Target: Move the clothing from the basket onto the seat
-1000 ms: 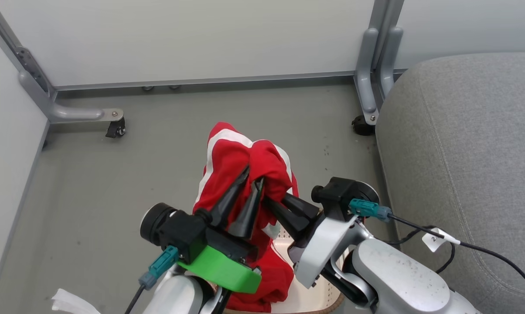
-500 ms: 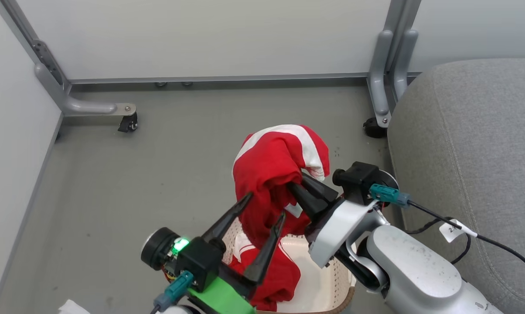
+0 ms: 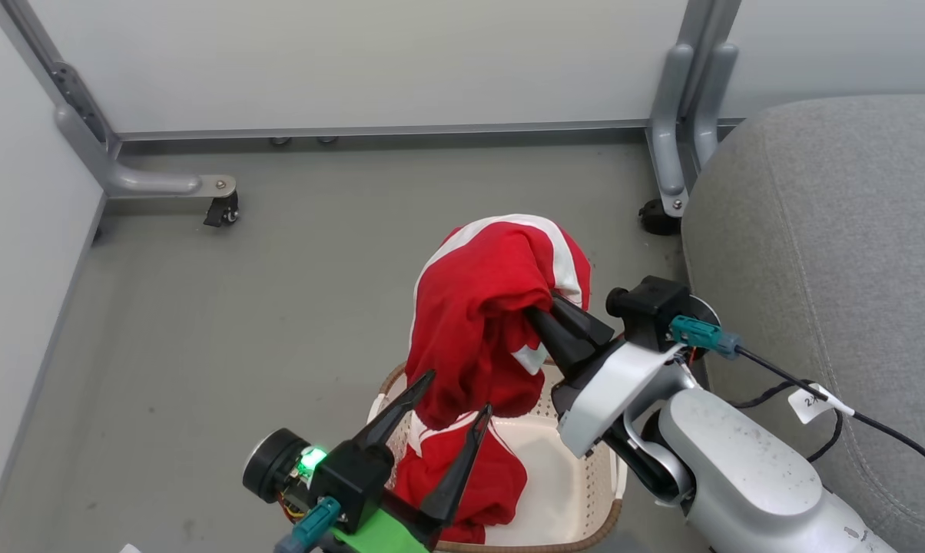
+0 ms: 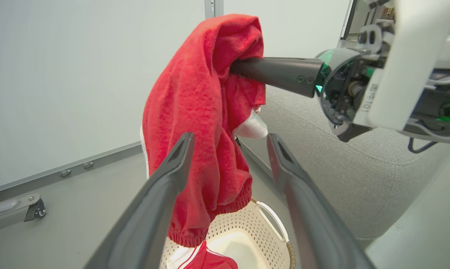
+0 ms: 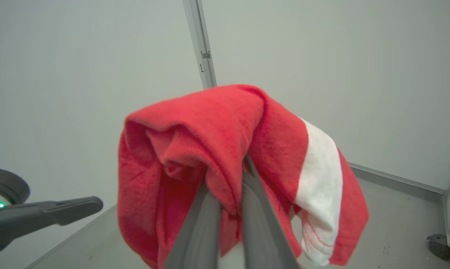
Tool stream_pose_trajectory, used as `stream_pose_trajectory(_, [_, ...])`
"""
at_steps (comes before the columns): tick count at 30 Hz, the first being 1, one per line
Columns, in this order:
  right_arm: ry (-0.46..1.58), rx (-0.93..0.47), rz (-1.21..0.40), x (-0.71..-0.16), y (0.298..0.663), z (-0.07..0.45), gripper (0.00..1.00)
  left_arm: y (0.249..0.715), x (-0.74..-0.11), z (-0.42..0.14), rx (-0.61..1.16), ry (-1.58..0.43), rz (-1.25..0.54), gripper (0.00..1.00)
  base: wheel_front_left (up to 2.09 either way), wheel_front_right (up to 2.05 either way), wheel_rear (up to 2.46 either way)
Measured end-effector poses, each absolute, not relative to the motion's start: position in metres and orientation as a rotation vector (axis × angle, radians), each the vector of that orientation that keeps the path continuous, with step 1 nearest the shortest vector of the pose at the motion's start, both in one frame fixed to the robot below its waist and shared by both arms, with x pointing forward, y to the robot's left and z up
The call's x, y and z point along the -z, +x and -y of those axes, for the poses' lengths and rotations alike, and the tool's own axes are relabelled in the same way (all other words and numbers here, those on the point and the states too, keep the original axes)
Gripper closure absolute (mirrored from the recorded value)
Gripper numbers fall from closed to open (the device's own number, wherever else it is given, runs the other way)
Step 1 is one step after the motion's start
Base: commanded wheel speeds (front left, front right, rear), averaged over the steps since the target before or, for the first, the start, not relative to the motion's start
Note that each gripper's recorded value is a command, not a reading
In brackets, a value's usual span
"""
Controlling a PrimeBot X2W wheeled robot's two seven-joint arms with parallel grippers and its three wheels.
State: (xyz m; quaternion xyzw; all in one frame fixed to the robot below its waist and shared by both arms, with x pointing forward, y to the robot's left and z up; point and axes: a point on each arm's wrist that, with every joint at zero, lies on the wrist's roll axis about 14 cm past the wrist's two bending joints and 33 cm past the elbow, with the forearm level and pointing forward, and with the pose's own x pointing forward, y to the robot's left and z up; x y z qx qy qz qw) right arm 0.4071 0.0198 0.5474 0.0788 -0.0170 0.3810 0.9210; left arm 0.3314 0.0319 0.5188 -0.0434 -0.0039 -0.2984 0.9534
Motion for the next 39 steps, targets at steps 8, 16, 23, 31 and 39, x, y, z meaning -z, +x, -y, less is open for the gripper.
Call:
stream_pose_trajectory(8, [0.169,-0.688,0.049,-0.547,0.413,0.012,1.00,0.340,-0.515,-0.010,0.689,-0.076,0.005,0.00,0.00,0.00,0.00])
stream_pose_trajectory(16, [0.169,-0.523,0.068,-0.546,0.420,0.071,1.00,0.346,-0.513,0.033,0.844,-0.063,-0.003,0.00,0.00,0.00,0.00])
stream_pose_trajectory(23, [0.166,-0.327,0.074,-0.541,0.415,0.139,1.00,0.339,-0.508,0.081,1.023,-0.072,-0.024,0.00,0.00,0.00,0.00])
stream_pose_trajectory(31, [0.143,-0.101,0.062,-0.532,0.395,0.217,1.00,0.327,-0.507,0.125,1.195,-0.093,-0.033,0.00,0.00,0.00,0.00])
stream_pose_trajectory(39, [0.143,0.131,0.072,-0.529,0.392,0.295,1.00,0.340,-0.507,0.144,1.257,-0.124,-0.008,0.00,0.00,0.00,0.00])
